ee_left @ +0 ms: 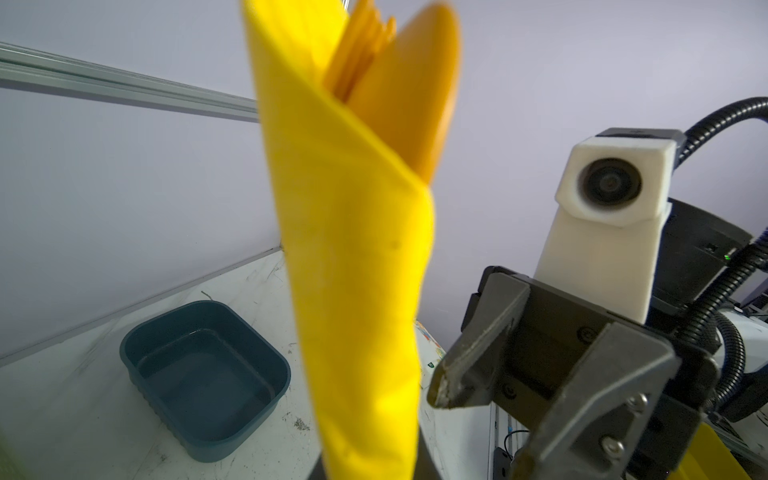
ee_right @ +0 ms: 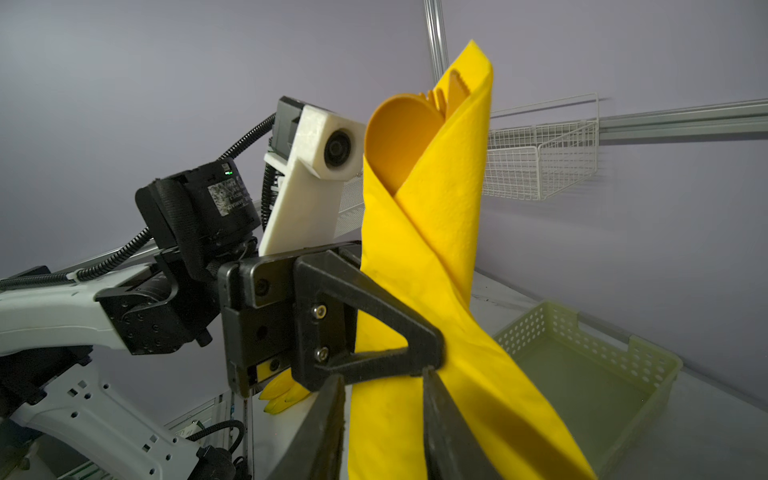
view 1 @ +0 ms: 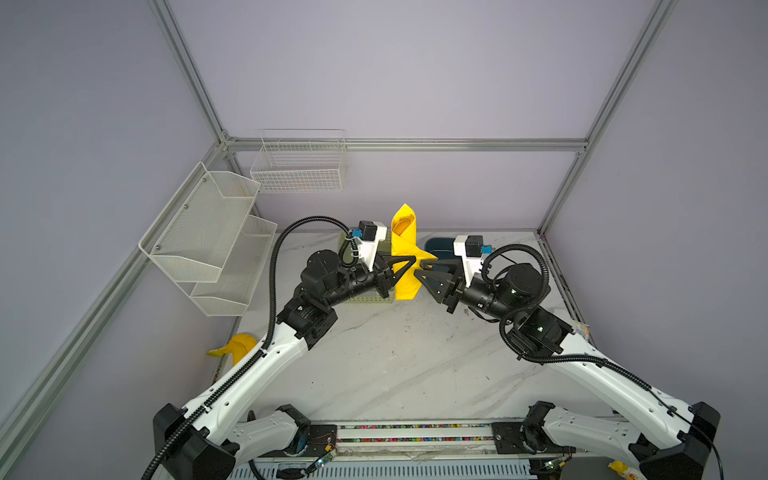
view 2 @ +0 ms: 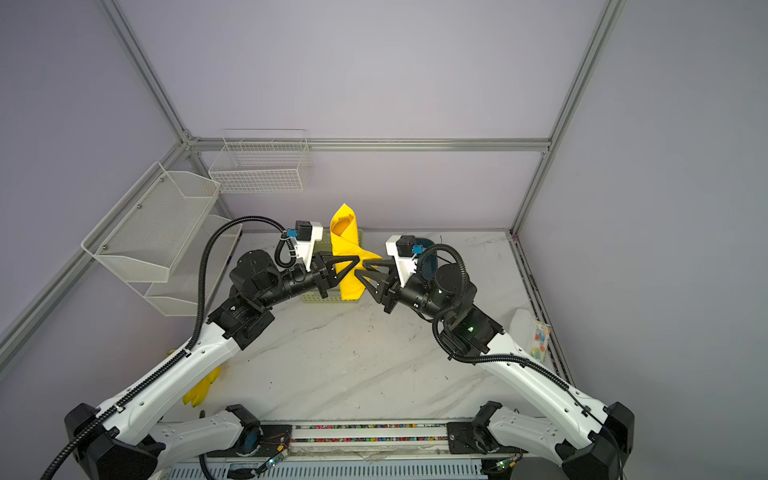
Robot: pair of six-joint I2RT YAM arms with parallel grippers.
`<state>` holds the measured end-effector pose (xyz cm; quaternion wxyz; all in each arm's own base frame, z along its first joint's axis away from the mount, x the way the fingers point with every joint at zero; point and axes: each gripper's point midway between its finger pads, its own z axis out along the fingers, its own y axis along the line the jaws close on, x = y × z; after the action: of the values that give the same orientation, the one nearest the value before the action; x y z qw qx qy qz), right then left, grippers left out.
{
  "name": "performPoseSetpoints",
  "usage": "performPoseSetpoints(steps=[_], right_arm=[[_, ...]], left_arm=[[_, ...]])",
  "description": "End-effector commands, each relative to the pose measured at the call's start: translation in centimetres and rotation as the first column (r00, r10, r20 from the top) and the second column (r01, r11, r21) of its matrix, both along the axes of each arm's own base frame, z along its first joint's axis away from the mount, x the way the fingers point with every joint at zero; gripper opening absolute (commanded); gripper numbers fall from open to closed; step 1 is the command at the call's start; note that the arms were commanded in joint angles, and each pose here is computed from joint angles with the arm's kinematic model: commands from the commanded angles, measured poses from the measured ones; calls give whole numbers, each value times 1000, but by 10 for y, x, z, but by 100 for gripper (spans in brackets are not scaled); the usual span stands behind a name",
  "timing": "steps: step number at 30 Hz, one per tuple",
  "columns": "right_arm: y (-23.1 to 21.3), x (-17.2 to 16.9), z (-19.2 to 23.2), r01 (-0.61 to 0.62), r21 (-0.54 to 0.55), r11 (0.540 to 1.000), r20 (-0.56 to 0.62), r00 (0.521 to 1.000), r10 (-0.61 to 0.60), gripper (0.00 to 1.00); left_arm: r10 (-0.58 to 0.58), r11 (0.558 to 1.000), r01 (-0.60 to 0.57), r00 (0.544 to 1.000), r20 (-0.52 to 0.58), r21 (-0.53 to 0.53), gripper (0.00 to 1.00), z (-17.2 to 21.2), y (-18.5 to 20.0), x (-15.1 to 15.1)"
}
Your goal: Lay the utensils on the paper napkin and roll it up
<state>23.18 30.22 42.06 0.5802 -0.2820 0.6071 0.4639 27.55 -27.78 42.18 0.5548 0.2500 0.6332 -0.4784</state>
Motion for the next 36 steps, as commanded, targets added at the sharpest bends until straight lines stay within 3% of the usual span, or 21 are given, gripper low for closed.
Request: performPoseSetpoints(steps=[1, 12, 36], right_arm=[[-2, 7, 6, 40, -17, 999, 19, 999, -40, 35], [-5, 10, 9, 68, -12, 998, 33, 997, -68, 39], [1, -34, 38, -155, 40, 987, 120, 982, 149, 32]], left_arm=[[-47, 993, 63, 988, 147, -103, 3, 67, 4, -19], [-119, 984, 139, 978, 169, -110, 1, 69, -1, -31], [-278, 940, 312, 936, 217, -141, 2, 80, -8, -57]])
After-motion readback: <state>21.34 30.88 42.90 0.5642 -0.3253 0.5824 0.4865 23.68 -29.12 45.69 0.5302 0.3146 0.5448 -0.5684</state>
